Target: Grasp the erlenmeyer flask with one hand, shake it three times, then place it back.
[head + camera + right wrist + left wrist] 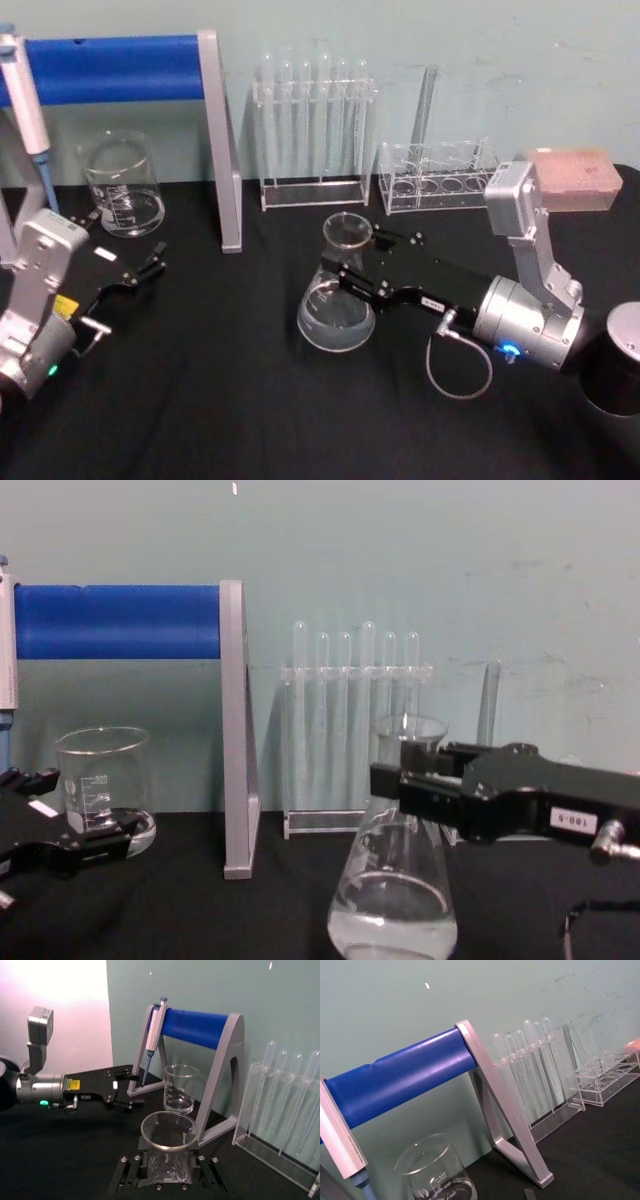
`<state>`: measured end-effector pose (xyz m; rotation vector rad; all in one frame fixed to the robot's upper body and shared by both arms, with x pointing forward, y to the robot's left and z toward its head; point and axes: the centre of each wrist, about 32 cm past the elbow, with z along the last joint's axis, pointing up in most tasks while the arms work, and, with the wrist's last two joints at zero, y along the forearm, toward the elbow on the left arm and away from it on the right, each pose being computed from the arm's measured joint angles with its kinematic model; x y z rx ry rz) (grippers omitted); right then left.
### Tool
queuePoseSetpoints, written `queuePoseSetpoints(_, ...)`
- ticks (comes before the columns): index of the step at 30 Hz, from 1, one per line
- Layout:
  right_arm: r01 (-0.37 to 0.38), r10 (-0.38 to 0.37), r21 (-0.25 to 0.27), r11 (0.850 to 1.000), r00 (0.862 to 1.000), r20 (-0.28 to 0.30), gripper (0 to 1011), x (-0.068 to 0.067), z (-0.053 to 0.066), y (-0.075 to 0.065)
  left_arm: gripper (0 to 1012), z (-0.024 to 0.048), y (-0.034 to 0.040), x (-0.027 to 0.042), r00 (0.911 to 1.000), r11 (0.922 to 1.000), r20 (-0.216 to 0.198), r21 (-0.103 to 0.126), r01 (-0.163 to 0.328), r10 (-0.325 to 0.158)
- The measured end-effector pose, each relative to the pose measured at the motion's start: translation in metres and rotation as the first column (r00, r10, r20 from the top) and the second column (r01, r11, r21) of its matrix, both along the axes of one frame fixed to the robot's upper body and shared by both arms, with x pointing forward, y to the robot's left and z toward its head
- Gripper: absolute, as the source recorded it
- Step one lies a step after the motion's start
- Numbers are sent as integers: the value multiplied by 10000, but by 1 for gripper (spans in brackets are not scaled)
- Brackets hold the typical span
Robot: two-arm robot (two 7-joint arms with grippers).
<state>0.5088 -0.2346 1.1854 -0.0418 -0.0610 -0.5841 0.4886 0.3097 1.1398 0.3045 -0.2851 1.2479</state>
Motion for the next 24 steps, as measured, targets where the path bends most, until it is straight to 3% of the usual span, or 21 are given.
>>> queuePoseSetpoints(11,-242,234,-147,9996,9984,-514,453,60,-189,-35,1001,0,0,0,10000,10000,1,0,0,0)
queuePoseSetpoints(24,-331,313,-242,9992,9970,-707,453,86,-268,-60,1001,0,0,0,10000,10000,1,0,-1,1)
